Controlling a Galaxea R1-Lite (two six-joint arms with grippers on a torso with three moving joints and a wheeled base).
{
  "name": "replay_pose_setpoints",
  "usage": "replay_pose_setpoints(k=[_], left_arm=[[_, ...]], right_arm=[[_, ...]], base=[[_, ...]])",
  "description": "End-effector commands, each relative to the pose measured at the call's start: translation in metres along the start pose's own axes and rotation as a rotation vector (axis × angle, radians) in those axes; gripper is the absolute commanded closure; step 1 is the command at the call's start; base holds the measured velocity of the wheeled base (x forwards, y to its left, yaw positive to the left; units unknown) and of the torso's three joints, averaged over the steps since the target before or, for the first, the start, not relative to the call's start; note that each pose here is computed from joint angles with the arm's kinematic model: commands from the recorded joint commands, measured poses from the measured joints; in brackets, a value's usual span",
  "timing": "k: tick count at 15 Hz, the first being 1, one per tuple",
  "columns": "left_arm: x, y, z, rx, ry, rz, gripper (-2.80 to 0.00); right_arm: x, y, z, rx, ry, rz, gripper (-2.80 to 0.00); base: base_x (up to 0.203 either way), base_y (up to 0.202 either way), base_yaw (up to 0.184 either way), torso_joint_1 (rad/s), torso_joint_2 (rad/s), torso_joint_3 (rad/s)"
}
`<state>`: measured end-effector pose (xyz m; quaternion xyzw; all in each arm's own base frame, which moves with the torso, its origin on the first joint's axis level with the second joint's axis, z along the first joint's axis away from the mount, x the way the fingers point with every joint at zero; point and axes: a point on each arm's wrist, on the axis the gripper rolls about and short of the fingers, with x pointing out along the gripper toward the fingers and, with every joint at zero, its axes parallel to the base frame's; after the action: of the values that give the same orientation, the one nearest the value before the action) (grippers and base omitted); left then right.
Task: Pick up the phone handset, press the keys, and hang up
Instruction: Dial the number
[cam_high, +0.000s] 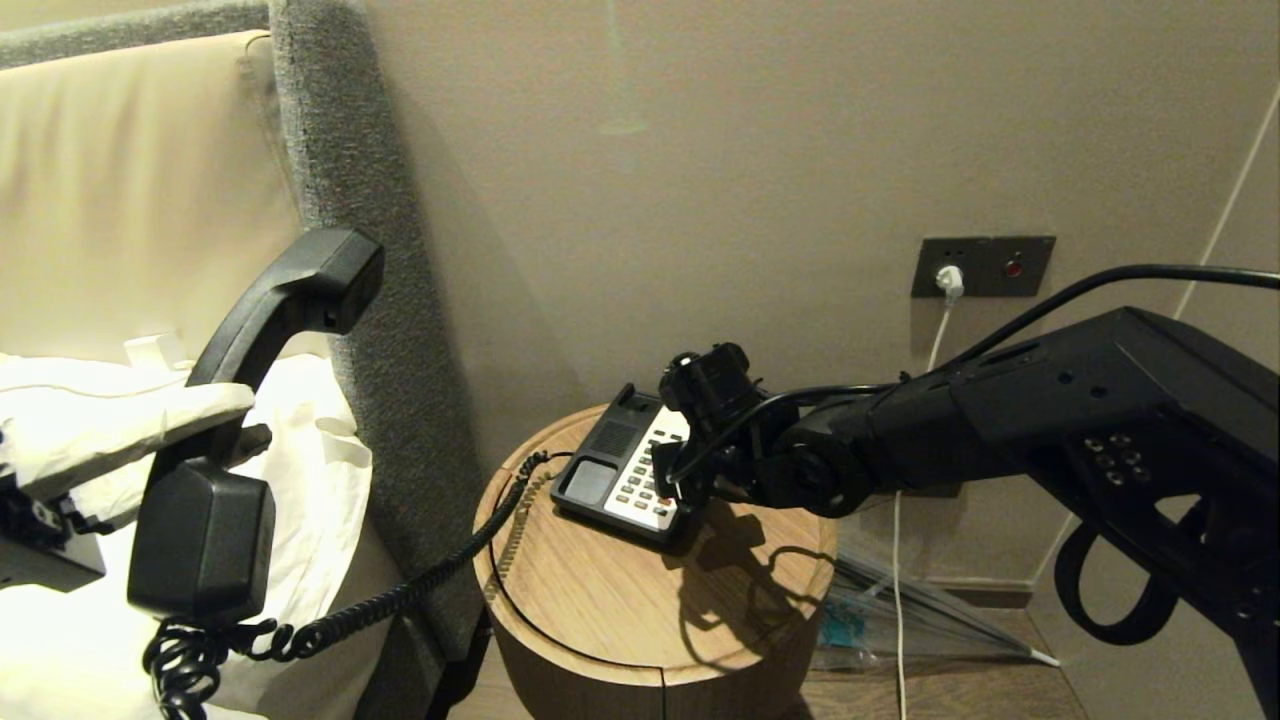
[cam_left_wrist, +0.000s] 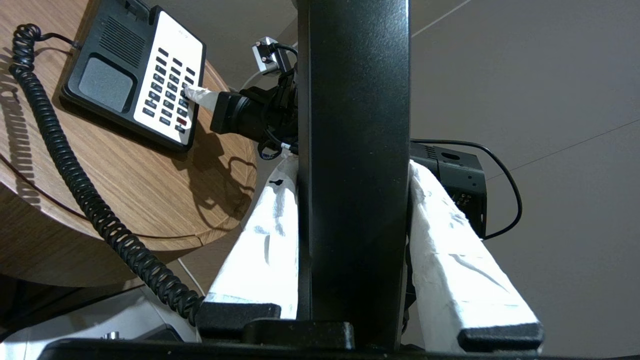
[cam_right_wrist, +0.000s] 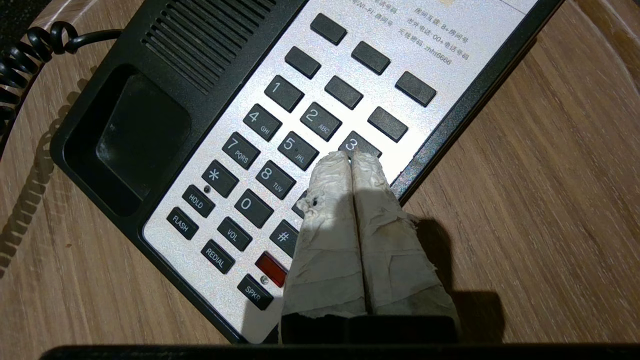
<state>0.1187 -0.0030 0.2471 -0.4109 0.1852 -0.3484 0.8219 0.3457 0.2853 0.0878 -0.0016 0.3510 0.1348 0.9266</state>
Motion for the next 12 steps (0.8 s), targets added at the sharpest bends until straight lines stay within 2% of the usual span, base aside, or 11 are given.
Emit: replay_pose_setpoints(k=[1,12], left_arm=[[0.0,0.0,0.0,-0.003,0.003,-0.005,0.0],[0.0,0.0,0.0,-0.003,0.003,-0.005,0.0]], right_arm=[[0.0,-0.001,-0.002,0.0,0.009,-0.004,0.0],[0.004,0.001,-0.013,-0.017,0.034,-0.007,0.0]], base=[[0.0,0.0,0.0,0.0,0.0,0.0],[0.0,0.0,0.0,0.0,0.0,0.0]])
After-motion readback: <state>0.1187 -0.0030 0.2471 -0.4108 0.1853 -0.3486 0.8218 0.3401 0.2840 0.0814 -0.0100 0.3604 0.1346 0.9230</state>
